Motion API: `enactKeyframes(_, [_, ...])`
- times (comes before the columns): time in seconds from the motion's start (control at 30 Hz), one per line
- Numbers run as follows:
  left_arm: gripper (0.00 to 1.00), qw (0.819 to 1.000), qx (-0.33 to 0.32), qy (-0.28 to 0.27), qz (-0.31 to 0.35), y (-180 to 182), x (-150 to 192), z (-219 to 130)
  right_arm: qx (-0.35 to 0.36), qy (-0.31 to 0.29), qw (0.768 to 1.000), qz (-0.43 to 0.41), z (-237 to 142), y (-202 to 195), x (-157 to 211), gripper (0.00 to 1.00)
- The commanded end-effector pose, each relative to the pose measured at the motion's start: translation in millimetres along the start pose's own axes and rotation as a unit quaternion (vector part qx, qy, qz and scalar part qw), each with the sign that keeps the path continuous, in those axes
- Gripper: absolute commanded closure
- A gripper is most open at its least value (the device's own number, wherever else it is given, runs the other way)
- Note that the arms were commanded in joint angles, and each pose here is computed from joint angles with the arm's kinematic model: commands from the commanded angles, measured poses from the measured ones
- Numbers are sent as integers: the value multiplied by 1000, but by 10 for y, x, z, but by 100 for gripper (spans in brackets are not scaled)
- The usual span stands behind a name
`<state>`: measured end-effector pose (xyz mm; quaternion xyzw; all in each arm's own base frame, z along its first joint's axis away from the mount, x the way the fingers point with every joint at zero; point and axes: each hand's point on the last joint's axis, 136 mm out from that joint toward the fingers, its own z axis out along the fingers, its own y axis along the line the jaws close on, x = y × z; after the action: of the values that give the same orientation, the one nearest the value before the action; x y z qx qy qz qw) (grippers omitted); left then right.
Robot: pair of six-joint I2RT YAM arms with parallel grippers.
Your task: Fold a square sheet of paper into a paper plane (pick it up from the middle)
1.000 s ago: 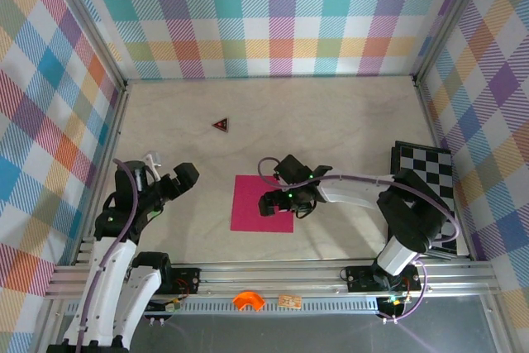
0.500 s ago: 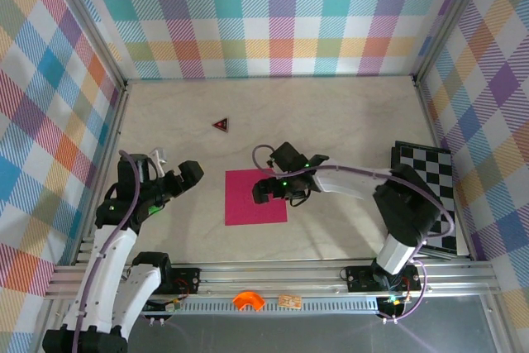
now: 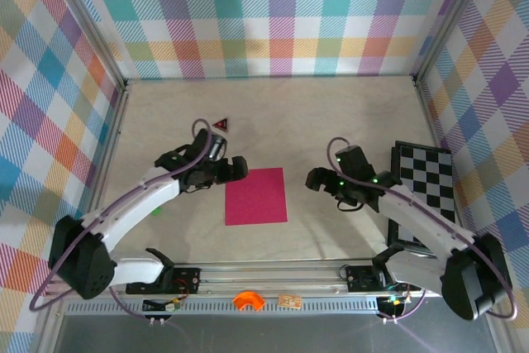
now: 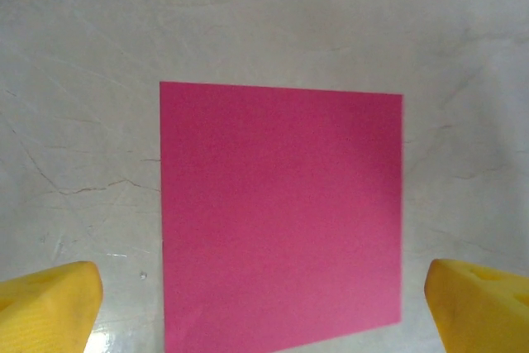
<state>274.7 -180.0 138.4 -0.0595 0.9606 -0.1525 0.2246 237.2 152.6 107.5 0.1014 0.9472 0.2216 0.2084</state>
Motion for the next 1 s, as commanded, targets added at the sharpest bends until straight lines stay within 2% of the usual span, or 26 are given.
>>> enactKeyframes(0.0, [0,999,-19,-32,0,-139,-79,66,5,-6,1000,21,-130,-118,72,1])
enactKeyframes(0.27, [0,995,-88,9,48,-400,250,478,30,4,998,54,-206,-344,255,1])
enactKeyframes(0.37, [0,992,-99,24,70,-465,389,627,39,7,998,56,-227,-386,274,1])
enactKeyframes(0.57, [0,993,-85,52,66,-471,609,846,55,10,996,72,-253,-433,279,1])
enactKeyframes(0.8, [0,988,-105,76,87,-435,731,980,36,8,993,114,-199,-414,319,1])
enactKeyframes(0.97, [0,985,-123,87,81,-400,779,1087,13,16,994,104,-140,-363,359,1])
